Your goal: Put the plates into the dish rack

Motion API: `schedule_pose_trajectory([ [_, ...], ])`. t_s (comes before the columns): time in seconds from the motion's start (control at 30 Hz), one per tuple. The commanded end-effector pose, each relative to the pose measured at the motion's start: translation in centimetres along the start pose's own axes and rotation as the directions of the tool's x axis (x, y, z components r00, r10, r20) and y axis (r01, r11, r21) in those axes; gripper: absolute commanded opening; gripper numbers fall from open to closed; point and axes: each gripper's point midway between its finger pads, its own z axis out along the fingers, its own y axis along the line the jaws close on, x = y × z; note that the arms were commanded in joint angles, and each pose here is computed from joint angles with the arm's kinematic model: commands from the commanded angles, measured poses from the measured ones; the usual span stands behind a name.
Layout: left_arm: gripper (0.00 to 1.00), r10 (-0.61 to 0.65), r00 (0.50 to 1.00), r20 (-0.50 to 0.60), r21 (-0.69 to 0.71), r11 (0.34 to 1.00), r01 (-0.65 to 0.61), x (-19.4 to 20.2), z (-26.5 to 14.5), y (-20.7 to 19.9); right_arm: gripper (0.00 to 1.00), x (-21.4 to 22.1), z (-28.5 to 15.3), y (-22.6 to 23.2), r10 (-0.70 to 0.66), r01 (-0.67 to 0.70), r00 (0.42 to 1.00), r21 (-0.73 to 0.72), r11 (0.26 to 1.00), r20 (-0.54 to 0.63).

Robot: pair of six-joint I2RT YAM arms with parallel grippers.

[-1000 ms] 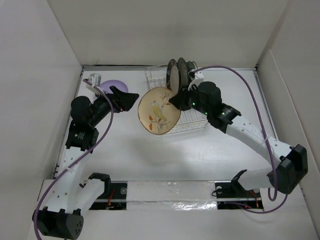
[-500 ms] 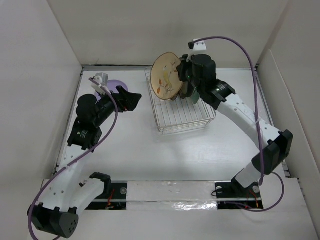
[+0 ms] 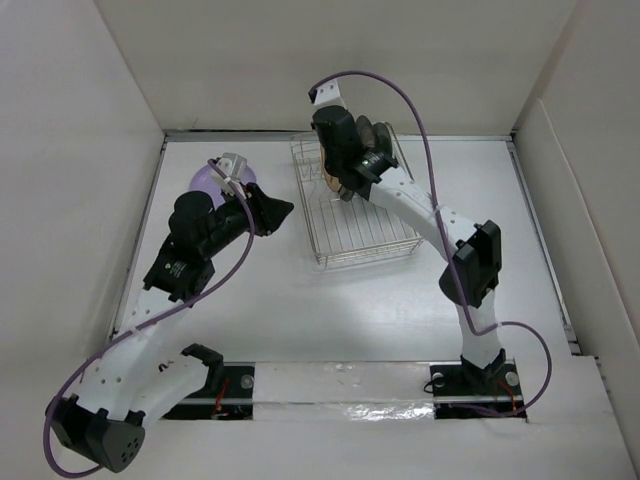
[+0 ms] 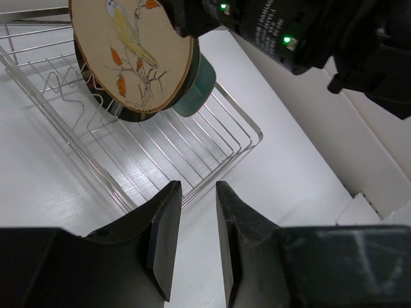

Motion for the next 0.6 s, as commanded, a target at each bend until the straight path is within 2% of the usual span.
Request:
schedule_pose_trajectory([
  [0.0, 0.26, 0.044, 0.999, 0.031, 0.032, 0.998, -0.045, -0.8, -0.2, -1.2, 0.00, -7.9, -1.9, -4.3, 0.091, -0.117, 0.978, 0.131, 0.984, 0.190],
  [0.07, 0.31, 0.051, 0.998, 0.038, 0.032, 0.998, -0.052, -1.0, -0.2, -1.4, 0.00, -7.7, -1.5, -4.1, 0.070, -0.097, 0.980, 0.137, 0.986, 0.186],
  [0.27, 0.35, 0.060, 0.998, 0.028, 0.002, 0.998, -0.060, -0.7, -0.3, -1.2, 0.00, -7.7, 0.0, -3.7, 0.027, -0.061, 0.980, 0.167, 0.984, 0.196],
  [0.57, 0.51, 0.065, 0.997, 0.051, -0.038, 0.997, -0.063, -1.4, -0.6, -0.7, 0.00, -5.3, 2.4, -2.1, 0.022, -0.041, 0.986, 0.110, 0.993, 0.168],
])
